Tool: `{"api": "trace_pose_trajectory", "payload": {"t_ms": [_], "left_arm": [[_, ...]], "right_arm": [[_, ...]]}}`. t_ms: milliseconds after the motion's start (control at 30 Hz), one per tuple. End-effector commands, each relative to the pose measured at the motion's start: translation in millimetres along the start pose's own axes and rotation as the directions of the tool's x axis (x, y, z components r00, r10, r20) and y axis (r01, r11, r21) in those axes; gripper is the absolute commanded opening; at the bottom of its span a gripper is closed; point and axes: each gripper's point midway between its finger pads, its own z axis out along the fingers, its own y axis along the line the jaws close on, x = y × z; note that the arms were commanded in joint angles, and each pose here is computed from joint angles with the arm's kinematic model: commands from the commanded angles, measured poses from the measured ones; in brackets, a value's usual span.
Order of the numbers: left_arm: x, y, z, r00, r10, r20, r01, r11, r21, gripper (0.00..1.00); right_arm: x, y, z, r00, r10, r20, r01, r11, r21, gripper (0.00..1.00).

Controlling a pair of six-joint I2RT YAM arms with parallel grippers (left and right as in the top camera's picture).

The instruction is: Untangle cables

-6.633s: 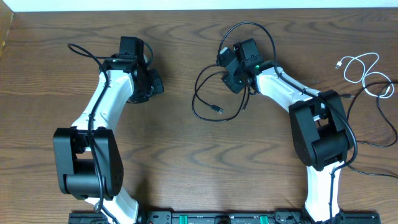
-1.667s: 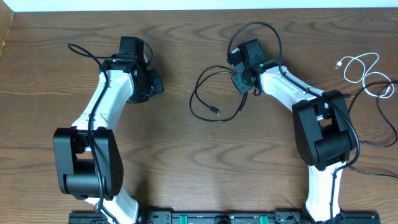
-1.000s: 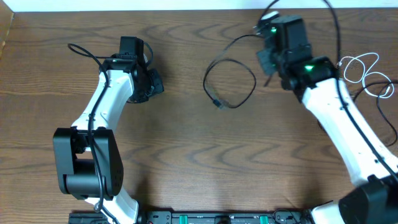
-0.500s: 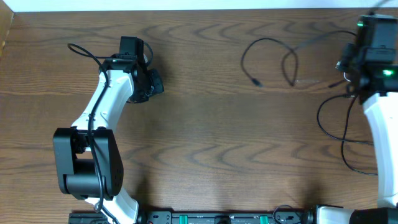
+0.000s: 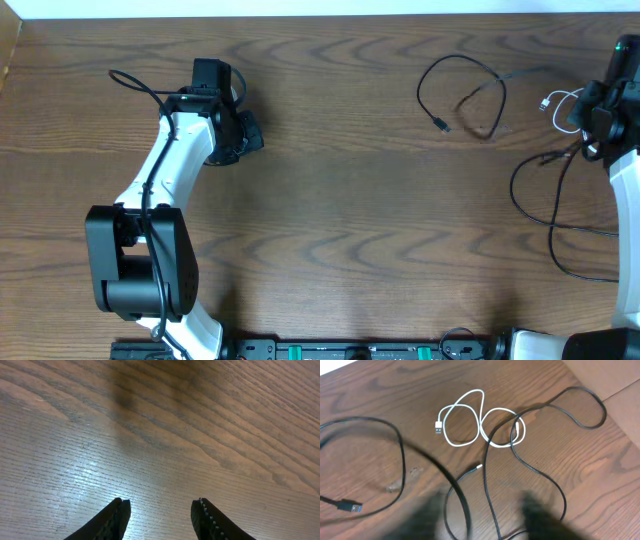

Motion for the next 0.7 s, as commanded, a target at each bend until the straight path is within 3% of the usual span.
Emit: {"api": "trace_pose_trajectory", "payload": {"t_ms": [0, 533, 567, 600, 667], "left_arm": [[-0.9, 1.2, 0.4, 1.000, 0.015, 0.002, -0.015, 1.000, -0.013, 0.45], [-1.1, 1.5, 0.4, 1.000, 0.014, 0.003, -0.014, 1.000, -0.013, 0.47], [-1.1, 1.5, 0.4, 1.000, 0.014, 0.003, -0.014, 1.000, -0.013, 0.65], [-1.1, 1.5, 0.4, 1.000, 0.014, 0.003, -0.014, 1.000, -0.013, 0.94], [-1.2, 1.6, 0.4, 1.000, 0.014, 0.003, -0.014, 1.000, -0.013, 0.98]], "right_arm": [[6.3, 0.7, 6.0, 0.999, 0.012, -0.031, -0.012, 1.000, -0.008, 0.99], [13.4, 0.7, 11.8, 0.998, 0.000, -0.064, 0.000, 1.000, 0.002, 0.99], [13.4, 0.8, 11.8, 0.998, 0.000, -0.064, 0.000, 1.000, 0.002, 0.99], [13.4, 0.8, 11.8, 0.998, 0.000, -0.064, 0.000, 1.000, 0.002, 0.99], [13.4, 0.7, 11.8, 0.998, 0.000, -0.064, 0.000, 1.000, 0.002, 0.99]]}}
